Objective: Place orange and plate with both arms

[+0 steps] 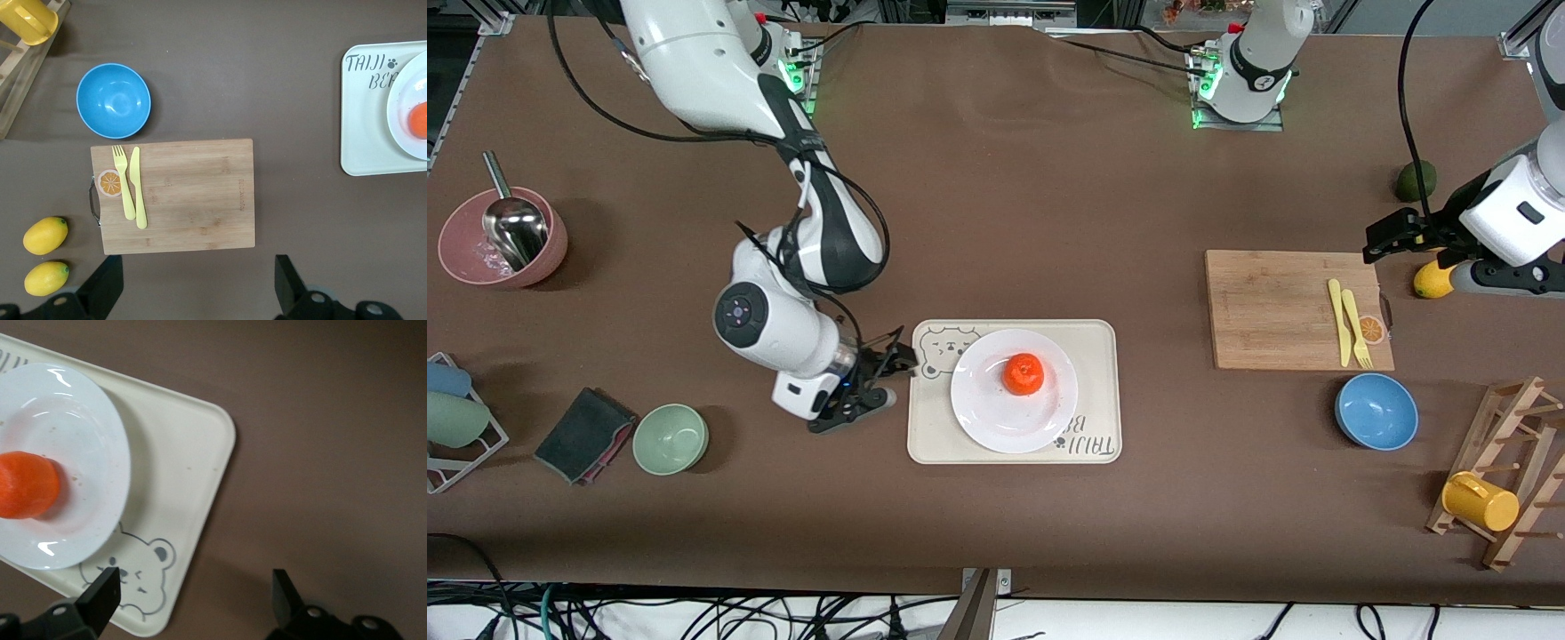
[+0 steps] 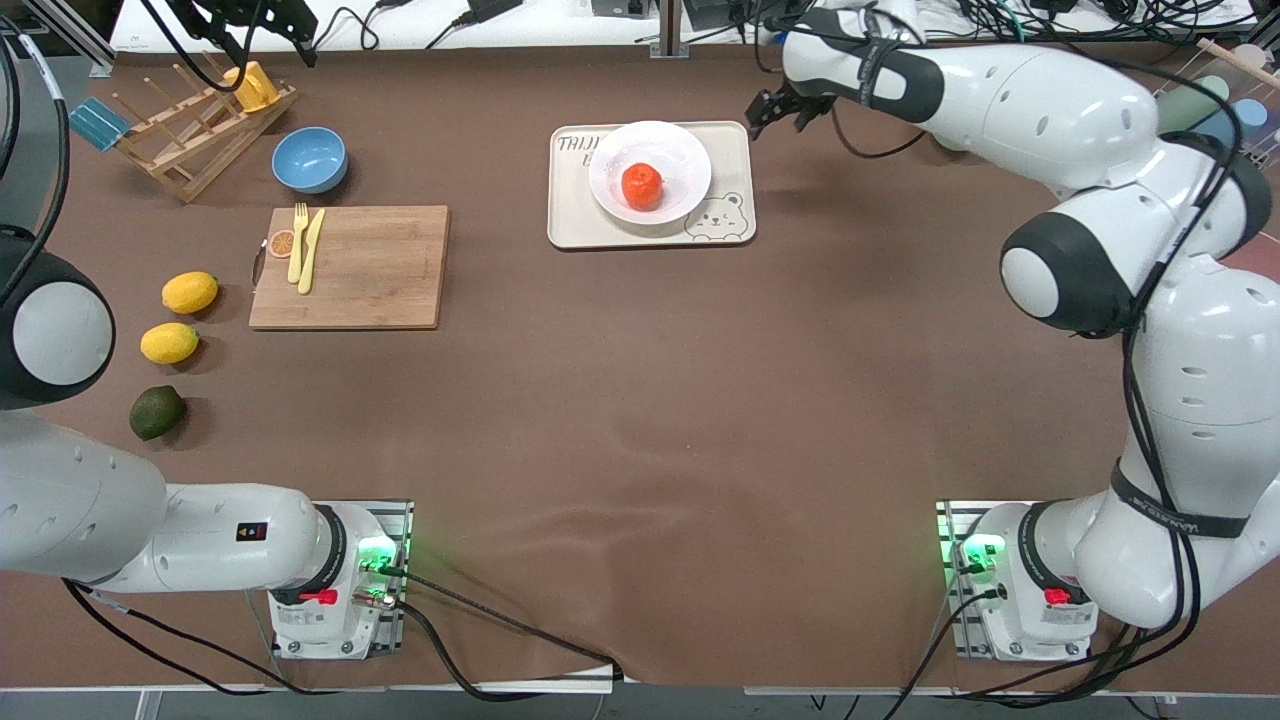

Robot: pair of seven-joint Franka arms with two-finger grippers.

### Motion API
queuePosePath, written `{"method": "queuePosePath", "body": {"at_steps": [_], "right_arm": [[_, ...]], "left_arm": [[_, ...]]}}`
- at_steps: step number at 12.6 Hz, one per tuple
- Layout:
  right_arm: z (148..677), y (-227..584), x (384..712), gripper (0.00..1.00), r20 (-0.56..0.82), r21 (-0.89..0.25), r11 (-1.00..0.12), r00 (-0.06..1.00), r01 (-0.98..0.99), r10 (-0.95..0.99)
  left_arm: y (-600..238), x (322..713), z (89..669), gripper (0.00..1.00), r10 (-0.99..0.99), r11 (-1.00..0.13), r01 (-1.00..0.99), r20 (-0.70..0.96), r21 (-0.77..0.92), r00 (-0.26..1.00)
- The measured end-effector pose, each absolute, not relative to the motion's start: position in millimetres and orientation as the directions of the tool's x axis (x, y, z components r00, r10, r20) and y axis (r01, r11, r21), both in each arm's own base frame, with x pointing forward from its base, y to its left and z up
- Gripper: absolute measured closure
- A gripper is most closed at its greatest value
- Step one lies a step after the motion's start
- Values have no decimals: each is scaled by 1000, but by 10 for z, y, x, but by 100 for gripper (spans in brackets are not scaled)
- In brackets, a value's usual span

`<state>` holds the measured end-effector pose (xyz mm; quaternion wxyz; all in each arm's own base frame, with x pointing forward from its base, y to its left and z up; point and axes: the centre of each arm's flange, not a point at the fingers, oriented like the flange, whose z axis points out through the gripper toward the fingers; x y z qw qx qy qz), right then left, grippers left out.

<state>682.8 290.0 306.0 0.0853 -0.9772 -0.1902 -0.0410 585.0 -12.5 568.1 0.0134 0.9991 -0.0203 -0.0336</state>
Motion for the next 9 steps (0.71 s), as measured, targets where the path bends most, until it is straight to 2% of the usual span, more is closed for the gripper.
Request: {"method": "queuePosePath", "body": {"at_steps": [2, 4, 7, 9], "right_arm": [[3576, 2457, 6887, 0, 87, -18, -919, 916, 395, 392], [4242, 1995, 6886, 0, 96, 67, -926, 921, 372, 377], [5143, 1315, 6571, 0, 22, 33, -952, 952, 304, 305], [5554, 760, 6333, 0, -26, -13, -971, 970, 241, 241]], "left_arm": [[-125, 5850, 5680, 0, -41, -999, -40, -67, 28, 997], [-125, 5850, 5678, 0, -41, -999, -40, -67, 28, 997], [-125, 5850, 5676, 0, -41, -999, -40, -67, 28, 997], [-125, 5850, 5676, 0, -41, -999, -40, -67, 28, 997]]}}
